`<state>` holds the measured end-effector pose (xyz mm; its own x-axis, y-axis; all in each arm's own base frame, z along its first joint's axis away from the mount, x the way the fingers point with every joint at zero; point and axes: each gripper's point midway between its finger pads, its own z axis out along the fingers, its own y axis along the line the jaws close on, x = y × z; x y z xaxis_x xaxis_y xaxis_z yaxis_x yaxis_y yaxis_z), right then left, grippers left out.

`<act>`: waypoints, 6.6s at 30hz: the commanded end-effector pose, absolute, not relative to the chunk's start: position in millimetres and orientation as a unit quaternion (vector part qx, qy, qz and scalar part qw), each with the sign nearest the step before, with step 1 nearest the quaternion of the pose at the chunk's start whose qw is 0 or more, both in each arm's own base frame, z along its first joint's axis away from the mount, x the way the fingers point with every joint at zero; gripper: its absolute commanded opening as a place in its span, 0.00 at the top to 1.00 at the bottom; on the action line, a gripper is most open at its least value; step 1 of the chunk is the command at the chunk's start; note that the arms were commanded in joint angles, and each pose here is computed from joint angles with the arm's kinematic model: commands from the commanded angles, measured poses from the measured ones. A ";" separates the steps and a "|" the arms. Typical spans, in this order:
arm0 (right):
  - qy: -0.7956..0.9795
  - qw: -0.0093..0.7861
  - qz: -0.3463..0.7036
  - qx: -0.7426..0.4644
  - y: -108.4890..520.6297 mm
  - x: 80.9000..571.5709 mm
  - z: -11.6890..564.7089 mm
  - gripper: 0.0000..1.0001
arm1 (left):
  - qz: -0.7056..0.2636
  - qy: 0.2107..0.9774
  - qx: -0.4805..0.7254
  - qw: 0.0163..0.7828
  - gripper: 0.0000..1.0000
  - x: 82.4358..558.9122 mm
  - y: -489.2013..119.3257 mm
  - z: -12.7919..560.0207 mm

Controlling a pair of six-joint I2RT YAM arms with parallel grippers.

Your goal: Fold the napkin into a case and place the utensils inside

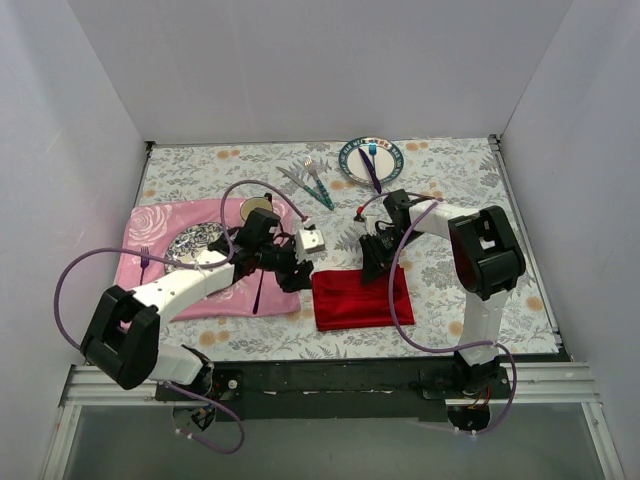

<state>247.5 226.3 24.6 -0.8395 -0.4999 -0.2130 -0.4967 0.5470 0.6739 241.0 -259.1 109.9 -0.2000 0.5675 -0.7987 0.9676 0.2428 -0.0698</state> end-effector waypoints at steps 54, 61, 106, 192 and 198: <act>-0.827 -0.064 -0.242 0.503 179.4 234.9 6.8 0.60 | -0.244 0.712 0.617 0.228 0.99 174.4 -276.1 -5.5; -0.811 -0.076 -0.242 0.527 177.1 233.1 19.3 0.64 | -0.238 0.718 0.614 0.225 1.00 175.0 -273.8 -8.1; -0.806 -0.155 -0.219 0.528 167.9 223.1 -20.5 0.73 | -0.633 0.764 0.071 0.107 0.02 267.8 -331.2 169.2; -0.873 -0.038 -0.478 0.085 179.1 268.5 -20.5 0.56 | -0.541 0.827 0.108 0.107 0.02 265.5 -340.1 83.2; -0.879 -0.058 -0.465 0.092 176.4 279.2 -21.5 0.56 | -0.581 0.796 0.122 0.121 0.02 276.7 -357.5 124.1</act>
